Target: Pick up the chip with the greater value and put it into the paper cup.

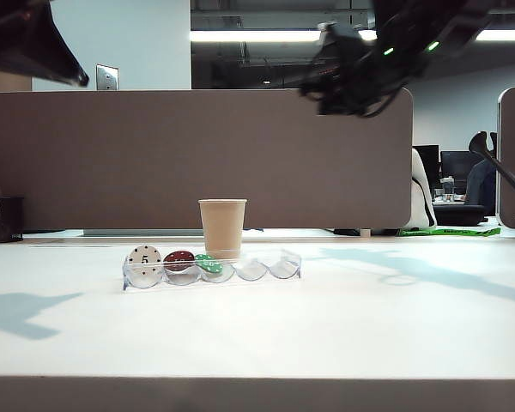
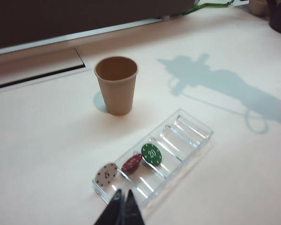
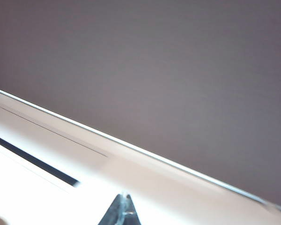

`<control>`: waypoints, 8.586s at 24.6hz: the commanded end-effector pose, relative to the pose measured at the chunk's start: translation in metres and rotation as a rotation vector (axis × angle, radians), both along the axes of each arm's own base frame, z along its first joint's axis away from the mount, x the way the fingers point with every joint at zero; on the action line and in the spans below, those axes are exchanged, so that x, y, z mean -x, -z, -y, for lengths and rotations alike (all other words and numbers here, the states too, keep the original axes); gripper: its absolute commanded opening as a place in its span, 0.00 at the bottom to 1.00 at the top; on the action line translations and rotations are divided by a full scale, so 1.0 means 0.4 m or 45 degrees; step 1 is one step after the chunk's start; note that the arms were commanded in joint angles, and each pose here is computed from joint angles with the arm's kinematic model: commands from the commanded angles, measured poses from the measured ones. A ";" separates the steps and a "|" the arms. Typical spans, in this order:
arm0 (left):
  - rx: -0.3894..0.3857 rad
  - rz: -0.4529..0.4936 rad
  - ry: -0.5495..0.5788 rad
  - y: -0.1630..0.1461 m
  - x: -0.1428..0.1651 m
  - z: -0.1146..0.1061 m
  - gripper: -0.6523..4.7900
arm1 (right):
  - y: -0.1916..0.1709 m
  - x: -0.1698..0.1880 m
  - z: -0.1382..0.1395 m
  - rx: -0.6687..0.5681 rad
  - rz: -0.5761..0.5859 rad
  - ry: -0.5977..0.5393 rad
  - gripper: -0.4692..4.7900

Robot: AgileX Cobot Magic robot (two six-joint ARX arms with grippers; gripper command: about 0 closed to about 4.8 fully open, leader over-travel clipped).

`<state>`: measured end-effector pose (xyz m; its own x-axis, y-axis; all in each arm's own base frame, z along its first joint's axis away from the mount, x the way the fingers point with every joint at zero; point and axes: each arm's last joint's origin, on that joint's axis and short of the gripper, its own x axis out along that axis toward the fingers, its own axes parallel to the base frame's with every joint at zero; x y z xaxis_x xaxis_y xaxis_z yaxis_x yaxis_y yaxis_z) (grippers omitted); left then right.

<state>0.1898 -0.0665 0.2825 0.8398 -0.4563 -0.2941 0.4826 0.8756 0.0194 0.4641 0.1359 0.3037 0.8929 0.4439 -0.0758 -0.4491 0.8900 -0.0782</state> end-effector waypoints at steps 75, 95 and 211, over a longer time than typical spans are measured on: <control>0.238 0.223 -0.309 0.125 0.316 -0.118 0.11 | 0.310 0.921 0.354 -0.168 0.263 0.531 0.09; 0.301 0.418 -0.205 0.267 0.245 -0.090 0.11 | 0.312 0.921 0.350 -0.173 0.242 0.473 0.09; 0.079 0.490 -0.630 0.272 0.231 -0.171 0.11 | 0.326 0.919 0.346 -0.129 0.180 0.522 0.09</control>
